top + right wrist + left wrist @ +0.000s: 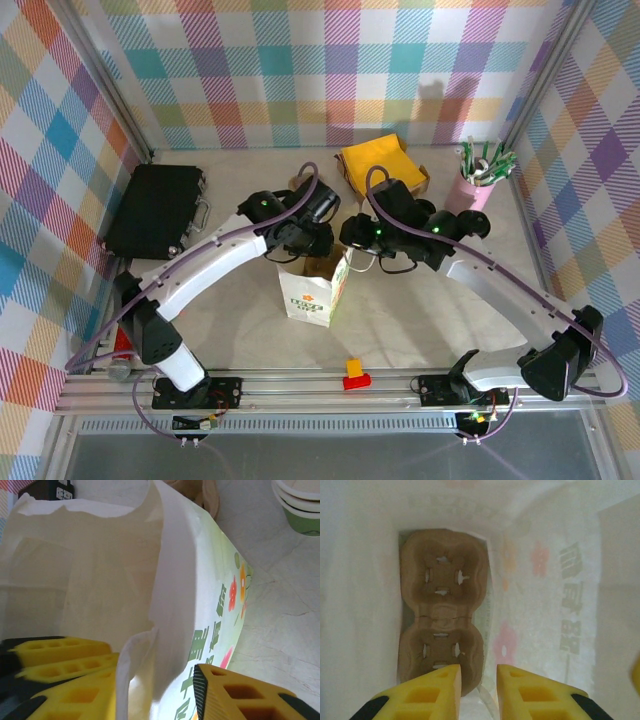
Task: Pack the takeout coffee
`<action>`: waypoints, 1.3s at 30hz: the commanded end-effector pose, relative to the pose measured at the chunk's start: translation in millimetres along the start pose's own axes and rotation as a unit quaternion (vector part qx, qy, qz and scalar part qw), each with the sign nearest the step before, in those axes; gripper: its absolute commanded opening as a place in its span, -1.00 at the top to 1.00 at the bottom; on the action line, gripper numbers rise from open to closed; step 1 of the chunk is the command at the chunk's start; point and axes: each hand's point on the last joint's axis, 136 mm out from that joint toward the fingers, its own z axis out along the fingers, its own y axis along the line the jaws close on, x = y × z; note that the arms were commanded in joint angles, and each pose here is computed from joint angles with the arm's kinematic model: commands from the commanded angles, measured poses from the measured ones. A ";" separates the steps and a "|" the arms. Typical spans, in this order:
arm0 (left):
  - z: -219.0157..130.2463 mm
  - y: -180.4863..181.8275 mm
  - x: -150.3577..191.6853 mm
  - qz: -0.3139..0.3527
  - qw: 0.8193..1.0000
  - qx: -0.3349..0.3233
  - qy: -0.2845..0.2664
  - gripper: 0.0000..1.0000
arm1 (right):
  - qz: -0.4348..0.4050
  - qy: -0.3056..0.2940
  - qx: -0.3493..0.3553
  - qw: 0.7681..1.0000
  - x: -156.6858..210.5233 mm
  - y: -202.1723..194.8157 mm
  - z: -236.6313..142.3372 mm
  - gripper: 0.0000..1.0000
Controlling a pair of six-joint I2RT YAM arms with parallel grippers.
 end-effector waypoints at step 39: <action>108.2 25.8 62.3 -0.003 0.991 -0.039 0.125 1.00 | 0.004 -0.007 -0.022 1.000 4.3 -2.5 -9.7 0.70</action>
